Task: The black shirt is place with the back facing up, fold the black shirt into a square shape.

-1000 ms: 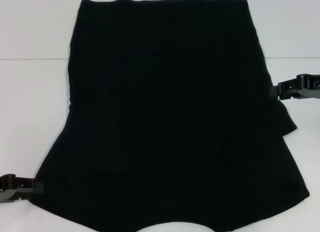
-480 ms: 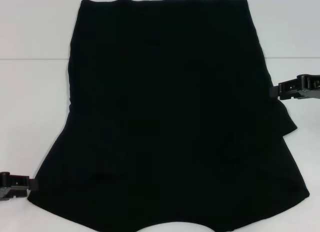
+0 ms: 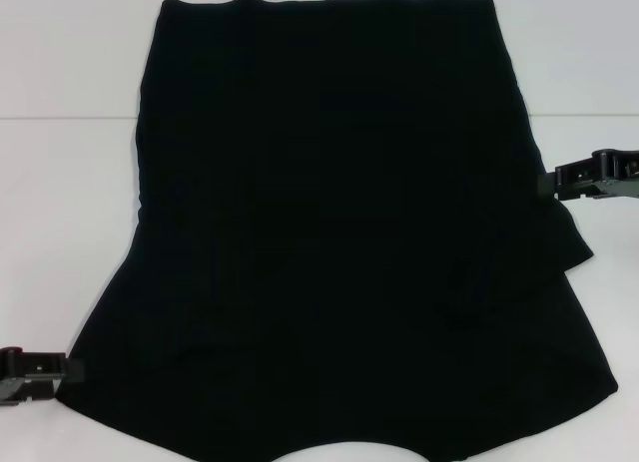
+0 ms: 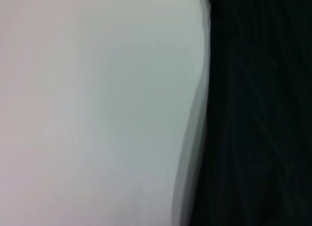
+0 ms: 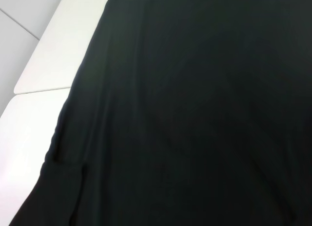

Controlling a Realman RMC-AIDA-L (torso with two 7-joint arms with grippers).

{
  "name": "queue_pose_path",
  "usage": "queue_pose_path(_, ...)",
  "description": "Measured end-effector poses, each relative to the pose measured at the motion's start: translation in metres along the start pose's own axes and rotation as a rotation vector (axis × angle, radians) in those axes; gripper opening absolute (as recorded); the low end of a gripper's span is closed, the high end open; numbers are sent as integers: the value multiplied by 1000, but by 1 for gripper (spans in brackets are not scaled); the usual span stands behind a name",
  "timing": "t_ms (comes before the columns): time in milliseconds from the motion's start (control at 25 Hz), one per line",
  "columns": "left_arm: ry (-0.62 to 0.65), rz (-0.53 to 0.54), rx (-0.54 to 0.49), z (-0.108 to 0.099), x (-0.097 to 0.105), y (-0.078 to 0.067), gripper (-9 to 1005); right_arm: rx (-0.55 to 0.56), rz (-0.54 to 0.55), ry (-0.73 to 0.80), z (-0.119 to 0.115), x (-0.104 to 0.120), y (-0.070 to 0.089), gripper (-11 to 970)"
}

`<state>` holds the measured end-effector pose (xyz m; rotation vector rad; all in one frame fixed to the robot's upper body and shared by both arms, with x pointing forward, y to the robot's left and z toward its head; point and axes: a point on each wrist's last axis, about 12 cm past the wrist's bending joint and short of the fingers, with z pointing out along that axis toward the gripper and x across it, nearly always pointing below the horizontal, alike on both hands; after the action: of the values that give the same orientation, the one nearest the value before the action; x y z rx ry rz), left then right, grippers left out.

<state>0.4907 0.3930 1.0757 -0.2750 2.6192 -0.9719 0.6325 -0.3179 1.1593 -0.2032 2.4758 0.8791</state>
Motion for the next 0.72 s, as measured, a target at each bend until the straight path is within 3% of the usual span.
queue_pose_path(200, 18, 5, 11, 7, 0, -2, 620, -1, 0, 0, 0, 0, 0, 422)
queue_pose_path(720, 49, 55, 58, 27, -11, -21, 605, -1, 1, 3, 0, 1, 0, 423)
